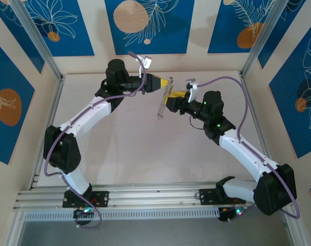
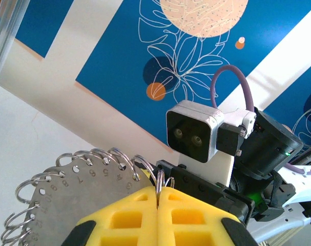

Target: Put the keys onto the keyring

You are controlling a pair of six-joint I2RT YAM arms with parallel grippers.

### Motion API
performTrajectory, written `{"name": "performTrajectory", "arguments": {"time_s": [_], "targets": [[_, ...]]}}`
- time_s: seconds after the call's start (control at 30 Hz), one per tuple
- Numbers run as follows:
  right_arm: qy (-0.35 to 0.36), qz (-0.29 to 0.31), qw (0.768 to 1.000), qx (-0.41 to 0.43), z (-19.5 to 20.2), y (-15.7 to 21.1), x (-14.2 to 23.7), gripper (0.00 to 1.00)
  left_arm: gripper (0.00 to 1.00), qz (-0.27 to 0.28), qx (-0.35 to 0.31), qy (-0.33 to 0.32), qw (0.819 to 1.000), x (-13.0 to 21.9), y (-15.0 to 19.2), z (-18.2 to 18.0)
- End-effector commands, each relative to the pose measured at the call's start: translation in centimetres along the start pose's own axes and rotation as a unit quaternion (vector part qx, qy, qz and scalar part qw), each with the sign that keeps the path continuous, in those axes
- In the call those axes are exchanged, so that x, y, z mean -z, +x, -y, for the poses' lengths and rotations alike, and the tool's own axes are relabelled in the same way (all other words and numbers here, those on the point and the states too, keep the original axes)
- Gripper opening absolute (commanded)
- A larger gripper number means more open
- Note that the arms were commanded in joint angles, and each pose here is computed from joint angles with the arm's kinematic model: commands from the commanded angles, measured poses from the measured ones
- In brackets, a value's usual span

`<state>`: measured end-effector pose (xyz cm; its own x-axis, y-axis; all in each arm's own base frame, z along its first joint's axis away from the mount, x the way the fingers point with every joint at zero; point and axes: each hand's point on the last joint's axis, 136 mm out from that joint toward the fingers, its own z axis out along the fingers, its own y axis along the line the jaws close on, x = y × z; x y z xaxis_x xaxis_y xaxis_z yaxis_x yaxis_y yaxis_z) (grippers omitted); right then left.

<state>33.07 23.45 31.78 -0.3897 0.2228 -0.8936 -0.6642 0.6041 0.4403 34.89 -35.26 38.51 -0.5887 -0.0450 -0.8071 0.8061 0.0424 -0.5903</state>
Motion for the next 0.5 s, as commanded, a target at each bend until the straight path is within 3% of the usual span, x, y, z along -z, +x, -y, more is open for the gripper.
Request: {"name": "performTrajectory", "arguments": {"time_s": [0.0, 0.47], "targets": [[0.005, 0.012, 1.0, 0.018, -0.2, -0.4, 0.1, 0.62, 0.0, 0.009, -0.04, 0.021, 0.999, 0.2, -1.8, 2.5], [0.028, 0.043, 0.997, 0.051, -0.1, -3.0, -1.2, 0.64, 0.0, 0.007, -0.037, 0.017, 0.999, 0.1, -1.5, 2.2]]}}
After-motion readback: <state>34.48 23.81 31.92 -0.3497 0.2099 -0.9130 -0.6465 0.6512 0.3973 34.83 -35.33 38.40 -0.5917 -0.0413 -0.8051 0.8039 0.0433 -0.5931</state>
